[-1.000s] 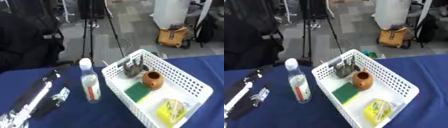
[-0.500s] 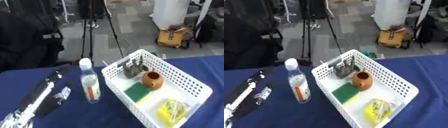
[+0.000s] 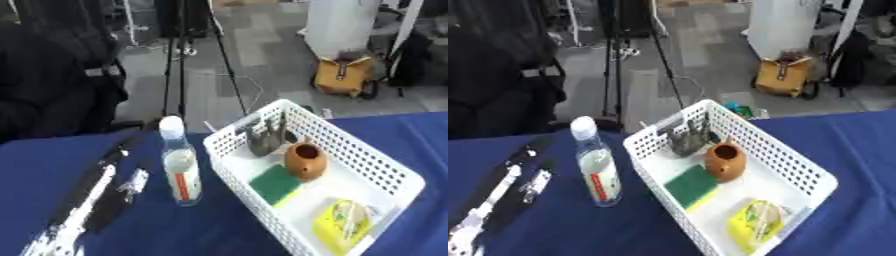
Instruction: Pick up objects on the table and place them in the box.
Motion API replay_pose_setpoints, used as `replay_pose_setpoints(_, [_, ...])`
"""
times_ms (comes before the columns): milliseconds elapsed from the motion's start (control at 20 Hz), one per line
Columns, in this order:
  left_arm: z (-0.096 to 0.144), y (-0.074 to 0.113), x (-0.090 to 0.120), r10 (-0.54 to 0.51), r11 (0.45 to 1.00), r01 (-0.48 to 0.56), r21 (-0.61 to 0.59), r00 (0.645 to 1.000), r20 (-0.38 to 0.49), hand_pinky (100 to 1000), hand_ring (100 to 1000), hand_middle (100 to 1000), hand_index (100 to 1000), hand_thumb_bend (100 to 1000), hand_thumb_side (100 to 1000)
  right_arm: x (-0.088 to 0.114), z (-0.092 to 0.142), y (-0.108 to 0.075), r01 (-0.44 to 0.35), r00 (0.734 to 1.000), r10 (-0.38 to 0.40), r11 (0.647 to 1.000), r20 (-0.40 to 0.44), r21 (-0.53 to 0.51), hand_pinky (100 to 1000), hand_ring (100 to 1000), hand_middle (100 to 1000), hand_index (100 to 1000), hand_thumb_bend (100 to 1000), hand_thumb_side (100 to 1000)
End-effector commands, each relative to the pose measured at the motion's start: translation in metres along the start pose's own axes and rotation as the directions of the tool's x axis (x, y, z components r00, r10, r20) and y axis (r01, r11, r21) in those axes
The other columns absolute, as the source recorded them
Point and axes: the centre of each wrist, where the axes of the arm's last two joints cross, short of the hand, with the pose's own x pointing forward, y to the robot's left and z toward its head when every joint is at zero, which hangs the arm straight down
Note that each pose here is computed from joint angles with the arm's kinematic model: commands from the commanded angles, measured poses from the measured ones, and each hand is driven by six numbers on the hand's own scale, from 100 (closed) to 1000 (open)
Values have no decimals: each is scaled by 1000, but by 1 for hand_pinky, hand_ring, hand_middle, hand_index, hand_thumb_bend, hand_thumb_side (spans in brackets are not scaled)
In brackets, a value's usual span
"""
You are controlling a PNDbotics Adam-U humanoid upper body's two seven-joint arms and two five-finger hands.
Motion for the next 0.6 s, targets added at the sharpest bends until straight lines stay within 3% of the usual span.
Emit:
replay_pose_setpoints(50, [-5, 5, 4, 52, 998, -54, 25, 997, 65, 877, 964, 972, 1000, 179, 1000, 3, -5, -1, 11, 1000, -11, 1000, 19, -9, 648, 552, 627, 725, 100, 810])
replay_pose_setpoints(350, [-9, -7, -14, 233, 954, -259, 152, 957, 173, 891, 969, 955, 1000, 227, 963, 4, -6, 0, 16, 1000, -16, 1000, 19, -12, 648, 548, 620, 718, 100, 810])
replay_pose_setpoints(600, [-10, -19, -28, 311, 918, -351, 184, 925, 217, 885, 987, 982, 1000, 278, 997, 4, -6, 1, 22, 1000, -22, 1000, 19, -13, 648, 546, 618, 715, 100, 809])
